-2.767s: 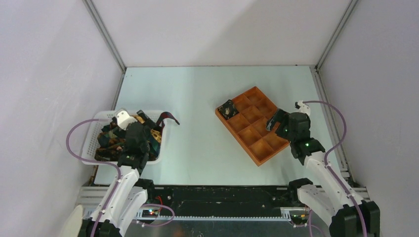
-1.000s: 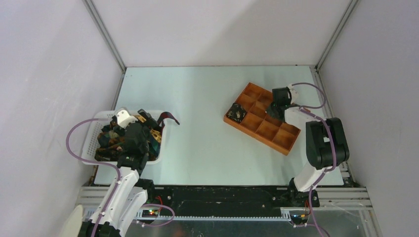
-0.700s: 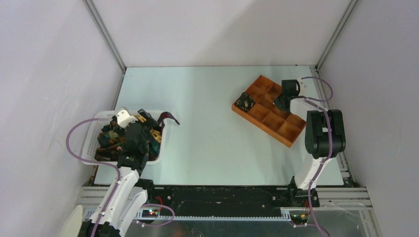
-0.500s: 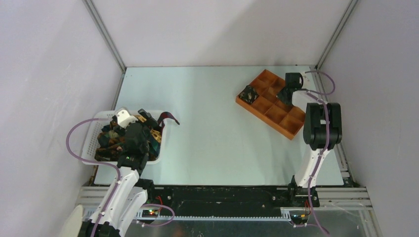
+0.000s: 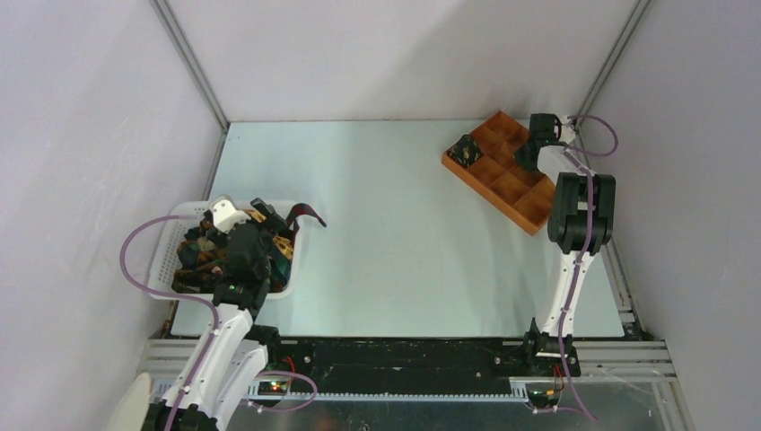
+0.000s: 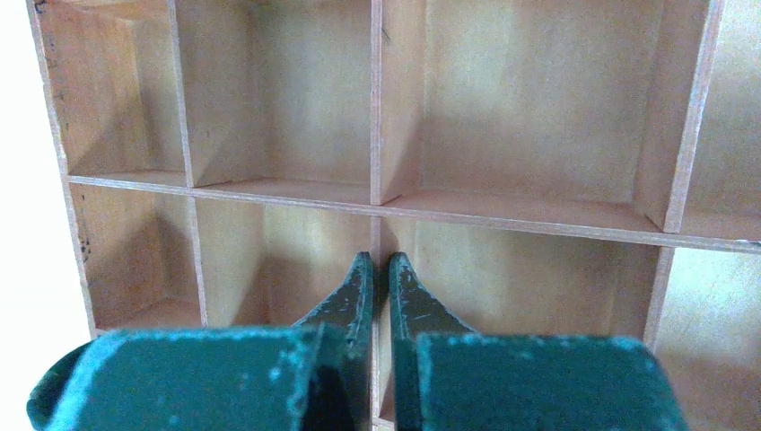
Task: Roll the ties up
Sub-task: Move the storage box to the corner of the board.
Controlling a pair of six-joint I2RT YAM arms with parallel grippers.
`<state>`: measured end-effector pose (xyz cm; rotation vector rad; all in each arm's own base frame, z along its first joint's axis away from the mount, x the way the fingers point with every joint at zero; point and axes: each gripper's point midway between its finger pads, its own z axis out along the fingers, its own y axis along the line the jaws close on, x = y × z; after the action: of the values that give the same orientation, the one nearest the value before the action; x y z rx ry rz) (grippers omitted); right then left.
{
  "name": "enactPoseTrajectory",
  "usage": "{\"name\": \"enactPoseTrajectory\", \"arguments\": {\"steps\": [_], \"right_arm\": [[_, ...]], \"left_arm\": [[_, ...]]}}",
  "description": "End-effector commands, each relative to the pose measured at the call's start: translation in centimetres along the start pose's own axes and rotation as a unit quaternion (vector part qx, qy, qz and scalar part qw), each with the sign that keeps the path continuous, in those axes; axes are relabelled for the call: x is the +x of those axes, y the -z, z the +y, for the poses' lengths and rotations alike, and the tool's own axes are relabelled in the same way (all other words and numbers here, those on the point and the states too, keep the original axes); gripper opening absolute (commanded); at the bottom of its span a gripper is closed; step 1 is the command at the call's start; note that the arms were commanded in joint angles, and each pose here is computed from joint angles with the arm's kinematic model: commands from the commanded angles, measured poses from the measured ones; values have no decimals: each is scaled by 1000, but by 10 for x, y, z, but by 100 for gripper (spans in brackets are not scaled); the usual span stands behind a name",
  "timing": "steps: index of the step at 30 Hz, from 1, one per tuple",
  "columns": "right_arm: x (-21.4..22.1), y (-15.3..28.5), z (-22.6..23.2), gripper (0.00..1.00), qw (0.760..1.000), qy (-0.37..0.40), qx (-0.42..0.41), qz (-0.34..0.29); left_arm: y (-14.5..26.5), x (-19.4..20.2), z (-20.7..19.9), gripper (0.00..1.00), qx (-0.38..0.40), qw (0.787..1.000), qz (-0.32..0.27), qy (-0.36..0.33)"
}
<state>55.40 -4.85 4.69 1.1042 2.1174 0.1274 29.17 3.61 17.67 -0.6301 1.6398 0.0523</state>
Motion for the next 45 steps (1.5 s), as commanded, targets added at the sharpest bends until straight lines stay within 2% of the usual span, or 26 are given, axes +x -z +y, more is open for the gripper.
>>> {"name": "enactPoseTrajectory", "arguments": {"steps": [1,7,14,19,24,26,30,33,36,39,43,45], "right_arm": [[-43,-6,13,0,997,-59,-9,-46],[-47,-10,-10,0,988,-143,15,-57],[-58,0,-33,0,968,-226,41,-99],[-73,-2,-41,0,959,-256,39,-112],[-83,-4,-34,0,962,-252,16,-105],[-85,-3,-31,5,964,-243,6,-104],[-90,3,-21,23,969,-224,-27,-97],[-96,11,-19,48,971,-215,-41,-98],[-104,26,-15,65,972,-204,-53,-106],[-109,39,-11,71,975,-179,-67,-114],[-117,70,-11,72,974,-163,-82,-137],[-120,88,-12,73,973,-157,-84,-147]], "left_arm": [[0,-5,1,98,-5,1000,-15,10],[0,-4,1,98,-5,1000,-14,10],[0,-4,1,98,-4,1000,-13,10],[0,-4,1,98,-5,1000,-15,12],[0,-5,1,98,-6,1000,-18,18],[0,-6,3,98,-11,1000,-19,19],[3,-15,10,98,-36,999,-23,22],[6,-22,18,98,-58,997,-36,39],[10,-22,21,98,-66,996,-33,44],[13,-22,22,98,-71,996,-25,53],[20,-31,28,98,-102,991,-21,85],[23,-36,23,98,-88,991,-22,96]]}}
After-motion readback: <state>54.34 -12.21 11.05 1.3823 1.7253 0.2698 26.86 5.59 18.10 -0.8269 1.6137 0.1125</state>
